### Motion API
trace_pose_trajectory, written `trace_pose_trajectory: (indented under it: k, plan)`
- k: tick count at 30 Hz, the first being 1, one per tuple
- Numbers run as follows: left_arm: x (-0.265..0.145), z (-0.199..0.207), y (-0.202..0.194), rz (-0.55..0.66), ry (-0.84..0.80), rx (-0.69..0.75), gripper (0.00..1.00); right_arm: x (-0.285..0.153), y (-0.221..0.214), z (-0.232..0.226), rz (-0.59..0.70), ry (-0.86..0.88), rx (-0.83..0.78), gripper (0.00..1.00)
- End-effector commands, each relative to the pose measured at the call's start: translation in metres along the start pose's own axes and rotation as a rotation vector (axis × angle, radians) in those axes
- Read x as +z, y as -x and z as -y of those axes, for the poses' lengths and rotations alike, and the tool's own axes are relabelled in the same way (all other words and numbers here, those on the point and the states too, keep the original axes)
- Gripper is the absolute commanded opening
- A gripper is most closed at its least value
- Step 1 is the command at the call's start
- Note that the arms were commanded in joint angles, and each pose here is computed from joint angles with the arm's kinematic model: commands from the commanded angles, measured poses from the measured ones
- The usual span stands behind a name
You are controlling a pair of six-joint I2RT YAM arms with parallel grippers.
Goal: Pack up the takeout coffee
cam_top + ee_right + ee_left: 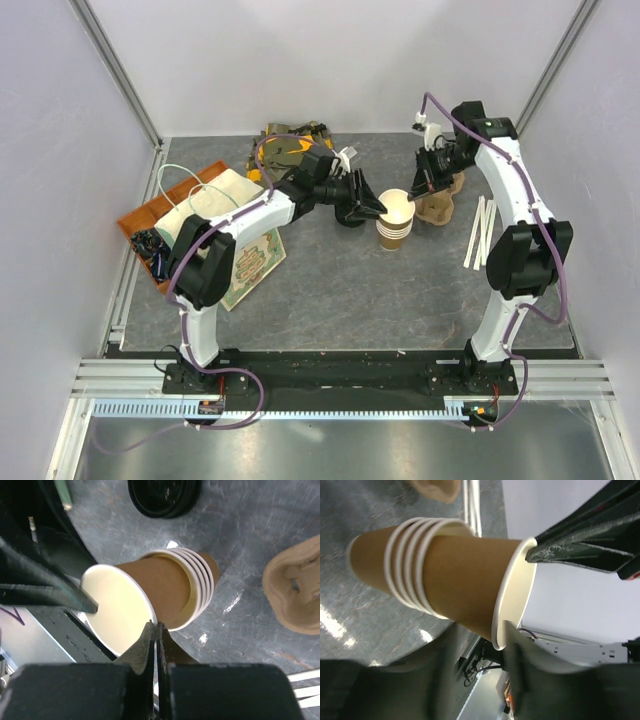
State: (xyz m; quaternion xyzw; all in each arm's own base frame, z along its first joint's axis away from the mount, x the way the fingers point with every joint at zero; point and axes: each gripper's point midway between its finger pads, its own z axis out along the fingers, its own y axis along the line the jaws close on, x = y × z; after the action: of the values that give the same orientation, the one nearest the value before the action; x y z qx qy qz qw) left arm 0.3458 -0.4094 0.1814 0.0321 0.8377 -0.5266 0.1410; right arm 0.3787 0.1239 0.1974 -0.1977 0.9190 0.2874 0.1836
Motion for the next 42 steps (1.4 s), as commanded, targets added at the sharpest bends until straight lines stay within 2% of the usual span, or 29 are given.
trace_pose_trajectory:
  k: [1,2,8,11,13,17,20,23,28,33,37,42]
  plan:
    - [-0.034,0.087,0.017,0.056,-0.177,0.164,0.6,-0.034,0.029,-0.022,0.126,0.061,-0.073,0.0]
    - [-0.038,0.097,0.019,0.062,-0.194,0.186,0.66,-0.038,0.031,-0.023,0.139,0.064,-0.076,0.0]
    - [-0.063,0.138,0.028,0.097,-0.255,0.33,0.82,-0.065,0.049,-0.03,0.23,0.062,-0.137,0.0]
    - [-0.081,0.159,0.025,0.126,-0.287,0.425,0.85,-0.082,0.05,-0.051,0.277,0.121,-0.185,0.0]
    - [-0.092,0.164,0.021,0.138,-0.285,0.498,0.86,-0.09,0.042,-0.068,0.287,0.166,-0.208,0.0]
    - [-0.126,0.178,0.006,0.166,-0.273,0.645,0.97,-0.102,0.025,-0.087,0.297,0.191,-0.254,0.0]
    - [-0.142,0.172,-0.004,0.163,-0.226,0.725,0.98,-0.103,0.006,-0.098,0.262,0.191,-0.281,0.0]
    - [-0.152,0.161,-0.015,0.153,-0.185,0.782,0.98,-0.09,-0.031,-0.106,0.17,0.183,-0.299,0.0]
    - [-0.175,0.161,-0.028,0.182,-0.163,0.864,1.0,-0.043,-0.095,-0.104,0.007,0.128,-0.327,0.0]
    - [-0.18,0.153,-0.034,0.182,-0.134,0.871,1.0,0.006,-0.115,-0.101,-0.052,0.095,-0.337,0.0]
    - [-0.182,0.146,-0.036,0.172,-0.106,0.874,1.0,0.049,-0.132,-0.104,-0.148,0.108,-0.329,0.0]
    - [-0.186,0.14,-0.039,0.182,-0.084,0.882,1.0,0.07,-0.133,-0.093,-0.167,0.082,-0.317,0.04]
